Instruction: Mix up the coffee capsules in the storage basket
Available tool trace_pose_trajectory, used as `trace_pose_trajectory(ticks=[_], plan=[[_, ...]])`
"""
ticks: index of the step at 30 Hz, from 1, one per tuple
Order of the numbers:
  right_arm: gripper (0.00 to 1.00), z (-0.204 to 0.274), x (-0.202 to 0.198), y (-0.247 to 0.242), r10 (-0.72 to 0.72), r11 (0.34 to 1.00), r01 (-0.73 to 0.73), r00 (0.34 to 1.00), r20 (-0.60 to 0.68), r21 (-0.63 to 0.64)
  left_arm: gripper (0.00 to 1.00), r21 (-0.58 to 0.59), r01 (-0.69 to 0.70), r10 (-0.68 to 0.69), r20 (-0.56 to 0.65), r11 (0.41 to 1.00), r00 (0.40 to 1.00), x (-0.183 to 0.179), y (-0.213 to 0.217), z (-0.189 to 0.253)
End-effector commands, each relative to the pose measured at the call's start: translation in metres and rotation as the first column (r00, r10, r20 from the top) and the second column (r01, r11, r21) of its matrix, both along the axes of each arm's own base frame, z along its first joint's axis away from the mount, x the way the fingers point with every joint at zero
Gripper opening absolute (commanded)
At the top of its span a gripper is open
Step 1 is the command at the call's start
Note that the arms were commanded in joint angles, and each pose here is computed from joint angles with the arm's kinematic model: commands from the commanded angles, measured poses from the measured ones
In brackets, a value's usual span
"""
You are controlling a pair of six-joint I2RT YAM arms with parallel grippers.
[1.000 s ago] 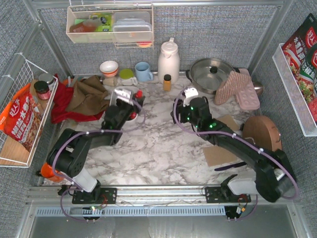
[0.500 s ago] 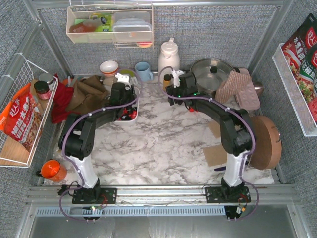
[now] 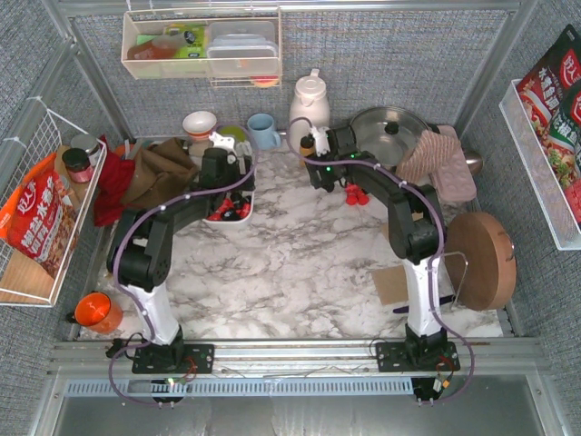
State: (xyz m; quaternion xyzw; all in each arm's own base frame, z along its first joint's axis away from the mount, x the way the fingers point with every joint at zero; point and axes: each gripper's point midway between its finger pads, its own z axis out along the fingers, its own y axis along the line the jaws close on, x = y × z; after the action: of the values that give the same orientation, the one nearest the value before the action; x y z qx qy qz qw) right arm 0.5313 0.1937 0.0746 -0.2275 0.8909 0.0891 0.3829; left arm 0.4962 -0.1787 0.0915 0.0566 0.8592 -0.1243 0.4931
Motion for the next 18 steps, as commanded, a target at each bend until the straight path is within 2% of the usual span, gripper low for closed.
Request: trace_pose_trajectory(ticks=[1, 6, 11, 18], plan=[[0.71, -0.006, 0.004, -0.007, -0.035, 0.999, 0.034, 0.997, -0.075, -0.004, 0.99, -0.05, 0.03, -0.028, 0.042, 0.998, 0.999, -0.009, -0.005, 0.027], [0.71, -0.023, 0.005, -0.011, -0.087, 0.996, 0.086, 0.986, -0.142, -0.013, 0.99, -0.119, 0.086, -0.078, 0.076, 0.989, 0.994, -0.032, -0.012, 0.048], [0.69, -0.041, 0.0, -0.011, -0.097, 0.995, 0.095, 0.976, -0.195, -0.021, 0.99, -0.162, 0.093, -0.089, 0.034, 0.982, 0.995, -0.052, -0.014, 0.052], [0.59, -0.045, -0.014, -0.014, -0.103, 0.995, 0.101, 0.973, -0.206, -0.02, 0.99, -0.131, 0.031, -0.032, -0.005, 0.991, 0.999, -0.066, -0.001, 0.048]])
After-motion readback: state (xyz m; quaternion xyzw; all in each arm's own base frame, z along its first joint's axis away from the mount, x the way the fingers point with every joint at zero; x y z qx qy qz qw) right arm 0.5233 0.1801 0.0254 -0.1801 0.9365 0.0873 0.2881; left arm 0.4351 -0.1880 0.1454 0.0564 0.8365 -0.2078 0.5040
